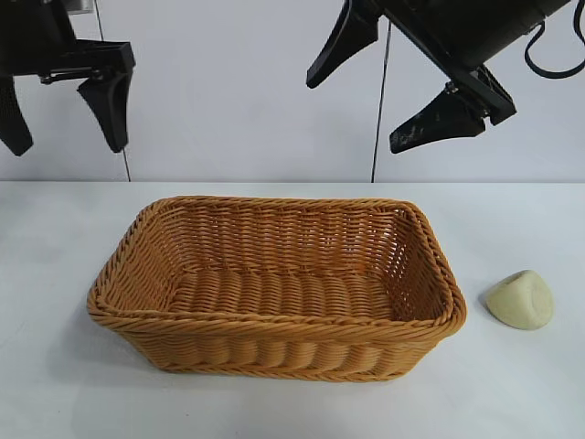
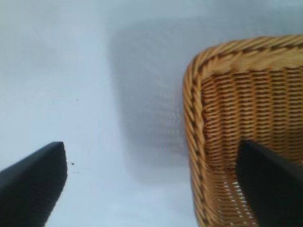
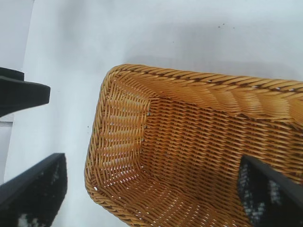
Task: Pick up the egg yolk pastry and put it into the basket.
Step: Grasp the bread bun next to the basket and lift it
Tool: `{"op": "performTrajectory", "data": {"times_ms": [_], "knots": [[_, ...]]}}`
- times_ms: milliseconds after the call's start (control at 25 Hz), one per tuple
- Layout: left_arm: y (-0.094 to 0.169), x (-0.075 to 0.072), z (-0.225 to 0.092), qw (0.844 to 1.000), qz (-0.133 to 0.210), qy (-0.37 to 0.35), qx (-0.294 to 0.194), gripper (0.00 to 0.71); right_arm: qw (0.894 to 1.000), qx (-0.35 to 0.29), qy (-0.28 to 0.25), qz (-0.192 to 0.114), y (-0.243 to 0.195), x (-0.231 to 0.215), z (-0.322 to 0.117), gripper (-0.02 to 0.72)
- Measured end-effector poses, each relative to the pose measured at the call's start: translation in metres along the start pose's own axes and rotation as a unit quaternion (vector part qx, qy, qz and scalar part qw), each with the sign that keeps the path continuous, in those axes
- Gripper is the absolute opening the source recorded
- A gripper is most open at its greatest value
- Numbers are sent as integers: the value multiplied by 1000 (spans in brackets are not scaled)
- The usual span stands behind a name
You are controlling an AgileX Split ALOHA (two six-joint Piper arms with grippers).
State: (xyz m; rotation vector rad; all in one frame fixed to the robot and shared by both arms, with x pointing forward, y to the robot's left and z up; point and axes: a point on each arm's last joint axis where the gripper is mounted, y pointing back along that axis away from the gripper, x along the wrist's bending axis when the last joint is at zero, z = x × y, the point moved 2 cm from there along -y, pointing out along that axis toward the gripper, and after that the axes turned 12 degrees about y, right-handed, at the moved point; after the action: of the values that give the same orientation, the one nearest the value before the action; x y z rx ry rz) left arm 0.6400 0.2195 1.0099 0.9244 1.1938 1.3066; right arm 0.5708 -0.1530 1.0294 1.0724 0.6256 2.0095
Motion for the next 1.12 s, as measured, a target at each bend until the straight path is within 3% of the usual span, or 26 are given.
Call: {"op": "performTrajectory", "data": {"times_ms": [200,400,560,840,1120], "knots": [[2,32,2,999,21,26,26,694,1000,1,0,0,0,0,0,695],[8,42,0,998,51,15,17,695,1000,1,0,0,0,0,0,695],[25,46,-19,998,55,12,12,695,1000,1,0,0,0,0,0,695],[69,62,-95,998,55,10,1,695,1000,1,0,0,0,0,0,695],[108,84,-195,997,41,9,-61,695,1000,1,0,0,0,0,0,695]]}}
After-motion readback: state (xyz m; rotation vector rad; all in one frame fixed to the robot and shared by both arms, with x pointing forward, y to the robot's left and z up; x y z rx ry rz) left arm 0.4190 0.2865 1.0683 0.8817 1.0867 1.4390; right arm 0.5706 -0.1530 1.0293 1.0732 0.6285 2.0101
